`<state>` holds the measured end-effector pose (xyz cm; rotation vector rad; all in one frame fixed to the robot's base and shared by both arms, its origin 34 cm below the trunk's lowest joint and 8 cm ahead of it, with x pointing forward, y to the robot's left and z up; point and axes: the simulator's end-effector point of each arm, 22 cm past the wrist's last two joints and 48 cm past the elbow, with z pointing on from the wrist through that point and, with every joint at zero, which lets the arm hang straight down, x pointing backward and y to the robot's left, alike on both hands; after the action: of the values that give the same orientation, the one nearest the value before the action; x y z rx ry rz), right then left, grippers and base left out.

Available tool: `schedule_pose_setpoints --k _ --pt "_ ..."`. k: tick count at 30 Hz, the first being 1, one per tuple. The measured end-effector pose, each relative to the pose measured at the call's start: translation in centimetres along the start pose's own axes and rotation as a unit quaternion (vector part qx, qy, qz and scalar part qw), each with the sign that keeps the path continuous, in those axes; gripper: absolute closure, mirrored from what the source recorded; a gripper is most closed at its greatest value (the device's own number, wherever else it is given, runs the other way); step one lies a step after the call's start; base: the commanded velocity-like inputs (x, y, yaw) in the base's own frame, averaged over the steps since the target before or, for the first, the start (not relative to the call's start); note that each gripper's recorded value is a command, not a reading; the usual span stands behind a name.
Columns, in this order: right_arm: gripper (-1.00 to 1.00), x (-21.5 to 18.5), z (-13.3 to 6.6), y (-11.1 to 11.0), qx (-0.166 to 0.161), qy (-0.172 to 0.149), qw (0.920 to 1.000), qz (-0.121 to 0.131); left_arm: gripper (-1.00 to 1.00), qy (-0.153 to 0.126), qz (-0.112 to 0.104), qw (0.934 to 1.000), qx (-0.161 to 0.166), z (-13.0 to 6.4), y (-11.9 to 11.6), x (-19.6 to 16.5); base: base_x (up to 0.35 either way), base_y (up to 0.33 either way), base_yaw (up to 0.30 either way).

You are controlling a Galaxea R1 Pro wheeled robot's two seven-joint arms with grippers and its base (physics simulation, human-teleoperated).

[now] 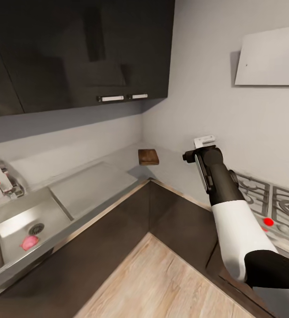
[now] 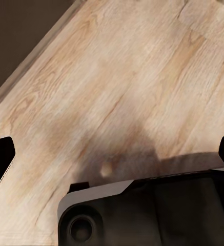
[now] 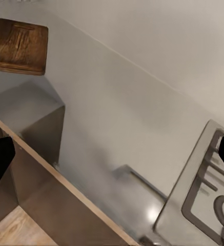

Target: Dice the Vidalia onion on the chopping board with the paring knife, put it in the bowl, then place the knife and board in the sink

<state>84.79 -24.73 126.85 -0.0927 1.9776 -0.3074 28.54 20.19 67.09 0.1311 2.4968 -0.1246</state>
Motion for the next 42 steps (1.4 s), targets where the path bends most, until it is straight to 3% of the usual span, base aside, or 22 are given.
schedule_pose_setpoints --k 14,28,42 --pt "-1.0 0.0 0.0 0.0 0.0 0.0 1.0 0.0 -1.0 0.0 0.0 1.0 0.0 0.0 0.0 0.0 0.327 -0.029 0.0" --pt "-1.0 -0.2 -0.1 0.9 -0.009 -0.001 1.0 0.002 -1.0 0.001 0.0 1.0 0.0 0.0 0.0 0.0 0.269 -0.197 0.0" --pt "-1.0 -0.1 -0.1 1.8 -0.027 0.0 0.9996 0.003 -1.0 0.0 0.0 1.0 0.0 0.0 0.0 0.0 0.043 -0.039 0.0"
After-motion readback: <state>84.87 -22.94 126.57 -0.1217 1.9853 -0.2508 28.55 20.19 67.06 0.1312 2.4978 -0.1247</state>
